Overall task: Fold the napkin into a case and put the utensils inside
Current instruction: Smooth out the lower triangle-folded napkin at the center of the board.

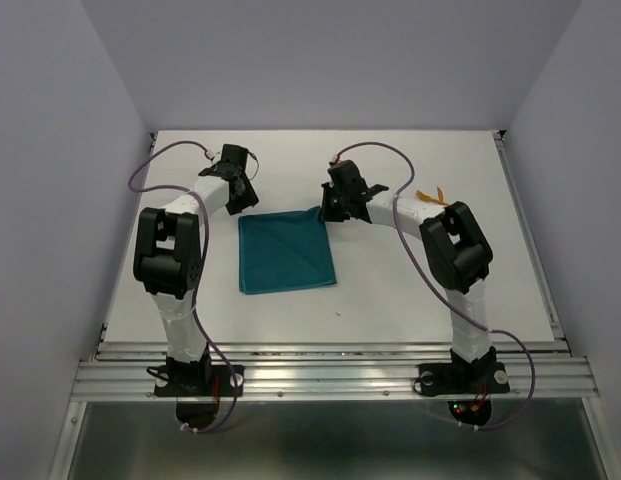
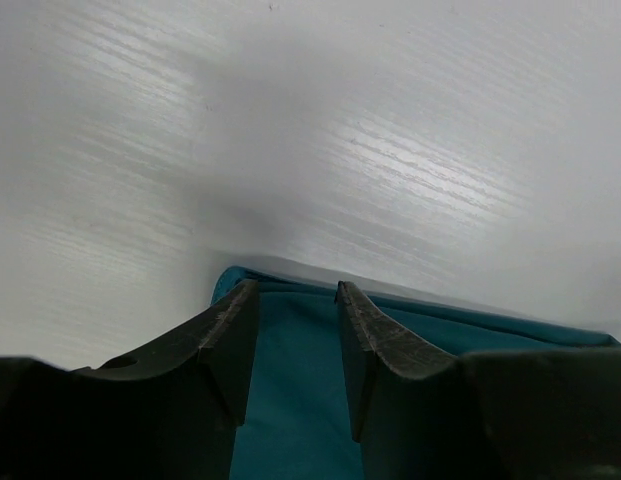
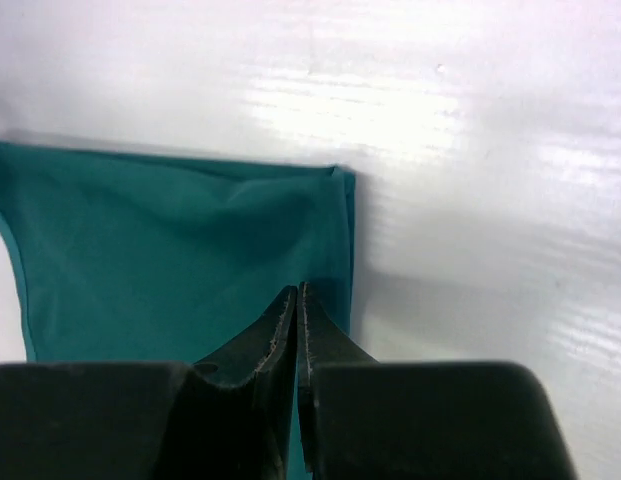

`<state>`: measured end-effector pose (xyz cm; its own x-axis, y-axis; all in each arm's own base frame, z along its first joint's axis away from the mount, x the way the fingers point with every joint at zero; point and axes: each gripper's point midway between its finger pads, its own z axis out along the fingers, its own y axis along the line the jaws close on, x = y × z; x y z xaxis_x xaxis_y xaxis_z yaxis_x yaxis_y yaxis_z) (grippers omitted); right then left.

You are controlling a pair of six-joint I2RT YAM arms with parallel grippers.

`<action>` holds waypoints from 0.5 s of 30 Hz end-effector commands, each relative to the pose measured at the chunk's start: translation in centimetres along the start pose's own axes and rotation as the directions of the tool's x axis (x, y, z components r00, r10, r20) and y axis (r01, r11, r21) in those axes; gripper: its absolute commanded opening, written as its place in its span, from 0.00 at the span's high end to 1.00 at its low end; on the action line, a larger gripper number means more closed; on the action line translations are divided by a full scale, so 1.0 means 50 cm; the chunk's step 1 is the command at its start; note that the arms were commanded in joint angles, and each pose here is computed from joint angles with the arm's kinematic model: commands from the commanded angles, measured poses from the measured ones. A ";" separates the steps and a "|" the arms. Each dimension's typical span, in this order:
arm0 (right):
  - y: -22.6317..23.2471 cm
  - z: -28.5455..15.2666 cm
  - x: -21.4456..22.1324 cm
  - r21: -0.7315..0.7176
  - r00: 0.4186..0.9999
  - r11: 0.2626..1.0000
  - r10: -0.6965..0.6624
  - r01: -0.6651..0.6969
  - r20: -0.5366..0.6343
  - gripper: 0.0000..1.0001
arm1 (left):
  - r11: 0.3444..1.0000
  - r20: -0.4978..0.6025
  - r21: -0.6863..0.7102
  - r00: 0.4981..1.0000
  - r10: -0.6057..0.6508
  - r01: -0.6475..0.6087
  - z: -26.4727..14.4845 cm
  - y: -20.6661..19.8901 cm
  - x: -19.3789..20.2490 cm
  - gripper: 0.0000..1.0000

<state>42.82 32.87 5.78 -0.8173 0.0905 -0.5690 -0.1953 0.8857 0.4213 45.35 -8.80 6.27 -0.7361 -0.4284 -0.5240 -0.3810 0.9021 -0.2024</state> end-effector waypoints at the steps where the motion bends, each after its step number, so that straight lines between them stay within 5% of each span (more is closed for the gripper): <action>1: 0.005 0.021 -0.050 0.010 0.999 1.000 0.012 -0.012 0.042 0.92 | 1.000 0.032 -0.023 0.999 -0.008 0.009 0.018 0.002 -0.022 0.52; 15: -0.071 0.059 -0.008 0.106 1.000 0.994 -0.022 0.024 -0.012 0.92 | 1.000 -0.047 -0.014 0.999 -0.007 0.007 0.045 0.014 0.039 0.53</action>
<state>45.51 32.90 3.14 -0.8216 0.1013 -0.5610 -0.1593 0.9041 0.3965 45.56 -8.79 2.72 -0.7618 -0.4280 -0.4863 -0.3966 0.9017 -0.1722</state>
